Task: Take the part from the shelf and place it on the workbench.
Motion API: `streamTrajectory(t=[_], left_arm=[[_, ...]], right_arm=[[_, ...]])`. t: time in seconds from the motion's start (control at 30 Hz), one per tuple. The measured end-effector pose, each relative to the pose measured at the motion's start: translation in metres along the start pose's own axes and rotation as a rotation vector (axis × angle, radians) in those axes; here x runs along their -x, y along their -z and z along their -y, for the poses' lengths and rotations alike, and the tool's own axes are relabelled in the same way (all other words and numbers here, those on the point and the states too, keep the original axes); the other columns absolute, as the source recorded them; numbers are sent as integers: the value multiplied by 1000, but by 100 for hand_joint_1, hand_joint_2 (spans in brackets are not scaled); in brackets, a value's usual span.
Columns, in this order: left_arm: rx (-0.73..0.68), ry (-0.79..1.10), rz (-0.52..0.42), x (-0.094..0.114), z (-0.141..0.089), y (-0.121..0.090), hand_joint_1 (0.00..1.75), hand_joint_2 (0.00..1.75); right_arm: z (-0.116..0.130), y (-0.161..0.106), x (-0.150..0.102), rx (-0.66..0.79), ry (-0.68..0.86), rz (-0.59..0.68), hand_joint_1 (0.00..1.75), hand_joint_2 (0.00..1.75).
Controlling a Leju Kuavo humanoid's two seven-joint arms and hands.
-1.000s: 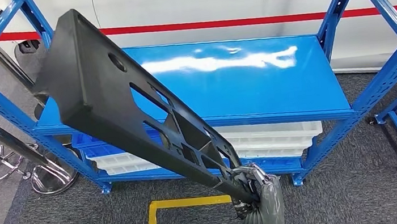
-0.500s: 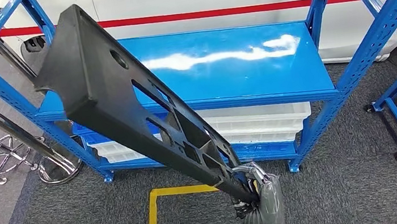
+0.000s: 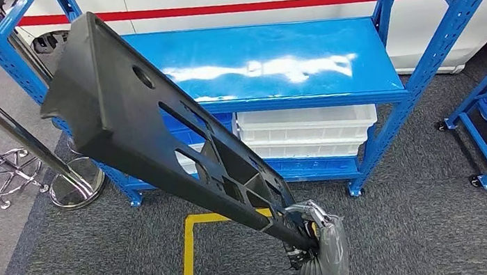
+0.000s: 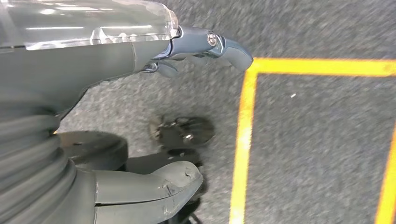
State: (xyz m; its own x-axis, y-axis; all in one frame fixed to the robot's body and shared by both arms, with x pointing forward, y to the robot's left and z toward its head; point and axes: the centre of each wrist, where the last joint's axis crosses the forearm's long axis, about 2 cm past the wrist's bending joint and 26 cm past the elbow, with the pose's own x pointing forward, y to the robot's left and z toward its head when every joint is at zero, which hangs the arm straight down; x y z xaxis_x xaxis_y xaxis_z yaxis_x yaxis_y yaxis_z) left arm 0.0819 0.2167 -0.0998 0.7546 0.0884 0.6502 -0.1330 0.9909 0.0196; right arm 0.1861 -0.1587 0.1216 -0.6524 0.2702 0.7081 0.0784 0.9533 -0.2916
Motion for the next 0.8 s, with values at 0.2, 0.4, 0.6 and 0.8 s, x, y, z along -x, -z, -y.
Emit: streamTrajectory(t=[0.2, 0.4, 0.6, 0.8], left_arm=[[2, 1, -8, 3, 0, -2, 0, 175], [-4, -8, -13, 6, -1, -4, 0, 175], [-3, -12, -4, 3, -1, -2, 0, 175], [-2, -17, 5, 0, 0, 0, 0, 175]], right_arm=[[0, 0, 0, 0, -1, -4, 175, 175], [-1, -1, 0, -1, 0, -13, 175, 175], [-1, -2, 1, -3, 0, -18, 175, 175], [-1, -2, 1, -2, 0, -21, 175, 175]])
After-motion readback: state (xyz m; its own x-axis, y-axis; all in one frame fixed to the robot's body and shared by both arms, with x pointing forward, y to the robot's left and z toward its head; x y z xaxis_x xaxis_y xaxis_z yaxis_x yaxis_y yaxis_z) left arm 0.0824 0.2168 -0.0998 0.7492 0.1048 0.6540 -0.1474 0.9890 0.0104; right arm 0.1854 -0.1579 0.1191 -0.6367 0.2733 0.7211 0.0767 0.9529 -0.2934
